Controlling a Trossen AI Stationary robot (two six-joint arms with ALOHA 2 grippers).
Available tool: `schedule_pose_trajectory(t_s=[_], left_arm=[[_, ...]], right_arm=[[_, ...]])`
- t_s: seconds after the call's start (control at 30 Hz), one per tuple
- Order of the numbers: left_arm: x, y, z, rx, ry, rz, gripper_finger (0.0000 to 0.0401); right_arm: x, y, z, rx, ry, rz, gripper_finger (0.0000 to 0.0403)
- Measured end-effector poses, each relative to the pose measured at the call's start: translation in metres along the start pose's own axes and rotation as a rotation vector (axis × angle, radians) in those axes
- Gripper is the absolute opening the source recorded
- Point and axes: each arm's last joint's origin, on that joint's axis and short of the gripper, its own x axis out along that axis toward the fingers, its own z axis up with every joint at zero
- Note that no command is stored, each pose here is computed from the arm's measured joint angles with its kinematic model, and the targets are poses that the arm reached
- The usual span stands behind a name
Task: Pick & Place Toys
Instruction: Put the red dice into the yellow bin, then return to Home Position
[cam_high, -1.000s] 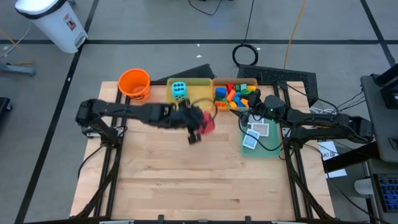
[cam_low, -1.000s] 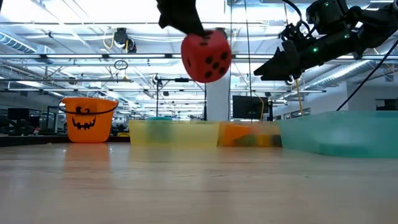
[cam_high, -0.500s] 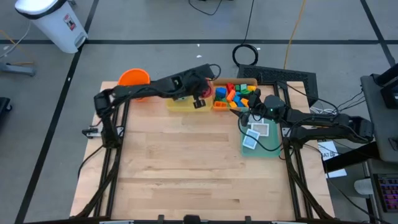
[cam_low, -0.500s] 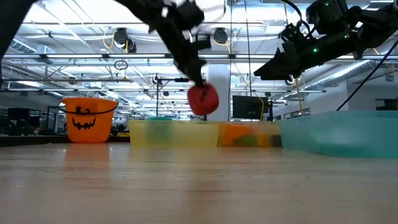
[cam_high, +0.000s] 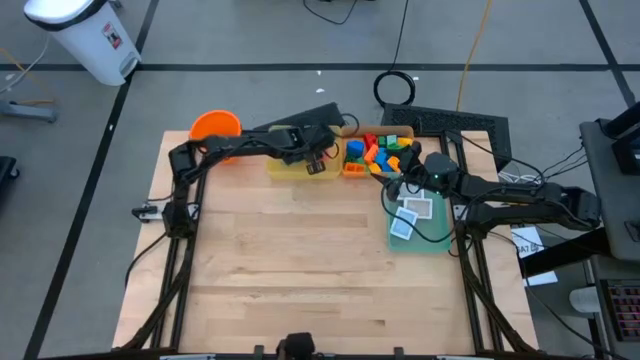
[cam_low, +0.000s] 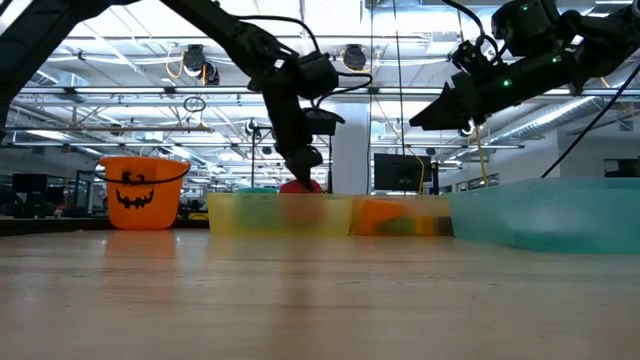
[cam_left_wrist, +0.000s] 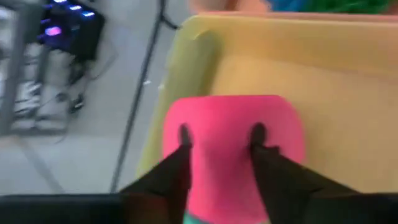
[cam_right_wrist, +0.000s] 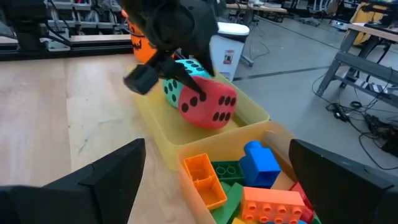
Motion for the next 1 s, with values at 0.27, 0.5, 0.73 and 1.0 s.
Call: schedule_pose_trajectory(t_s=[0.27,0.5,0.73,1.0], left_arm=[[-0.026,-0.008,0.008,0.001,-0.01,0.136,0.0324],[-0.104,0.001,0.018,-0.125,-0.188,0.071,0.0389],[-0.217,0.025,-0.003,-0.23,-0.438,-0.169,0.0394],[-0.297,0.045,-0.064,-0.284,-0.445,-0.285,0.0392]], right_arm=[[0.0,0.0,0.0,0.002,0.002,0.001,0.0365],[0.0,0.0,0.0,-0.001,0.001,0.001,0.0365],[0.0,0.0,0.001,0.004,-0.013,0.001,0.0365],[0.0,0.0,0.0,0.005,-0.005,0.003,0.0365]])
